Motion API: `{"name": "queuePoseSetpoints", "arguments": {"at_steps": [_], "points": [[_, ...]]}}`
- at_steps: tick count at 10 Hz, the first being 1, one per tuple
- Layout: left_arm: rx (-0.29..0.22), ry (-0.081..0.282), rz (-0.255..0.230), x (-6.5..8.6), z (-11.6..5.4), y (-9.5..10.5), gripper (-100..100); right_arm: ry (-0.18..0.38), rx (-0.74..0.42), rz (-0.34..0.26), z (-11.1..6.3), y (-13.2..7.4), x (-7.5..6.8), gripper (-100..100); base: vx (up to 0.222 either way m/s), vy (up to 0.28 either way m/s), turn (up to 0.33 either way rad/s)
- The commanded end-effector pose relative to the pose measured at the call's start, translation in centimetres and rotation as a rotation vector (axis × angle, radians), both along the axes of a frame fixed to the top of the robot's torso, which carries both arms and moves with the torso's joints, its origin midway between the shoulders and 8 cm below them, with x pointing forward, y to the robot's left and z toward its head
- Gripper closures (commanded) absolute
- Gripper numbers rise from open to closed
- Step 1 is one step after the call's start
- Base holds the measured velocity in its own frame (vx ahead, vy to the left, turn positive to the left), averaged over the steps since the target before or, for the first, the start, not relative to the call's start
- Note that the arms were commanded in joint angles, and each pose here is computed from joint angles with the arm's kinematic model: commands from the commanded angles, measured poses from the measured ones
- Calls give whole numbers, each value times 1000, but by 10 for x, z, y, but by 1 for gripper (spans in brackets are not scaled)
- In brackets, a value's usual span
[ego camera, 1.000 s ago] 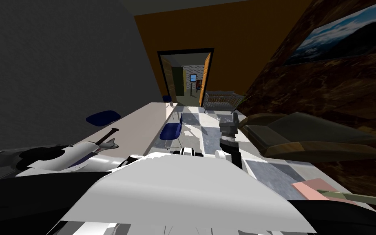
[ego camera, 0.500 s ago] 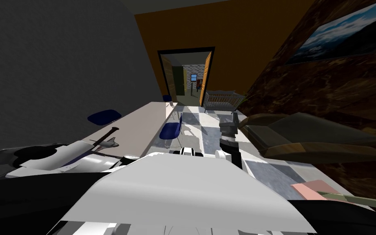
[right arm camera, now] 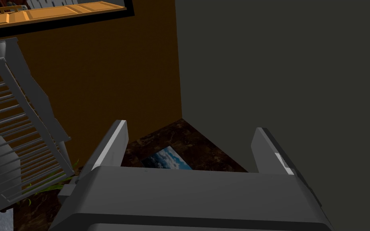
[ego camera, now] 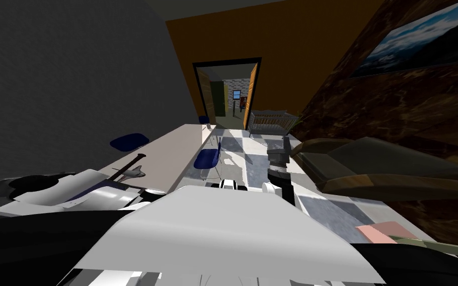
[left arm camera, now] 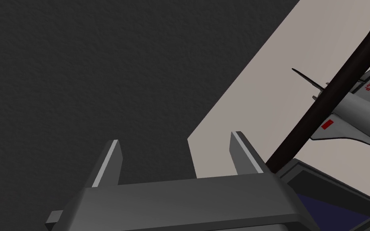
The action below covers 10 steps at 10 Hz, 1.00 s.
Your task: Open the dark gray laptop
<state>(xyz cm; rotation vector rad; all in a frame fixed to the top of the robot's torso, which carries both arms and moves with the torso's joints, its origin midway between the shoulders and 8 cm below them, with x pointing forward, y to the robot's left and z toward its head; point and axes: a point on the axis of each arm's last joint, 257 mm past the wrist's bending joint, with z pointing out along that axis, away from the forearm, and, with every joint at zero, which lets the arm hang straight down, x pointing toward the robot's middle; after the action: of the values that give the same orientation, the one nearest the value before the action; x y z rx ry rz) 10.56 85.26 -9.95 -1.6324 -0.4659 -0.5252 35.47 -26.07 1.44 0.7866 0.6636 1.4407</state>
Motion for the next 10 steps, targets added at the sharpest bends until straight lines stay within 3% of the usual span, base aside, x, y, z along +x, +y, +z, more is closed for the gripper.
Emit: {"name": "queuePoseSetpoints", "arguments": {"at_steps": [1,2,4,6,7,10], "points": [[-86,6,-8,3,-36,2,-100,0,0,0,0,0,0,0,-5,-25,0],[-100,-9,-20,6,-28,11,-100,0,0,0,0,0,0,0,-18,-58,57],[-137,-3,-20,7,-44,11,-100,0,0,0,0,0,0,0,-13,-35,10],[-153,-16,-31,9,-37,21,-100,0,0,0,0,0,0,0,-5,-28,23],[-187,-10,-31,10,-52,20,-100,0,0,0,0,0,0,0,-14,-50,25],[-191,-10,-30,9,-52,20,-100,0,0,0,0,0,0,0,-2,-11,0]]}}
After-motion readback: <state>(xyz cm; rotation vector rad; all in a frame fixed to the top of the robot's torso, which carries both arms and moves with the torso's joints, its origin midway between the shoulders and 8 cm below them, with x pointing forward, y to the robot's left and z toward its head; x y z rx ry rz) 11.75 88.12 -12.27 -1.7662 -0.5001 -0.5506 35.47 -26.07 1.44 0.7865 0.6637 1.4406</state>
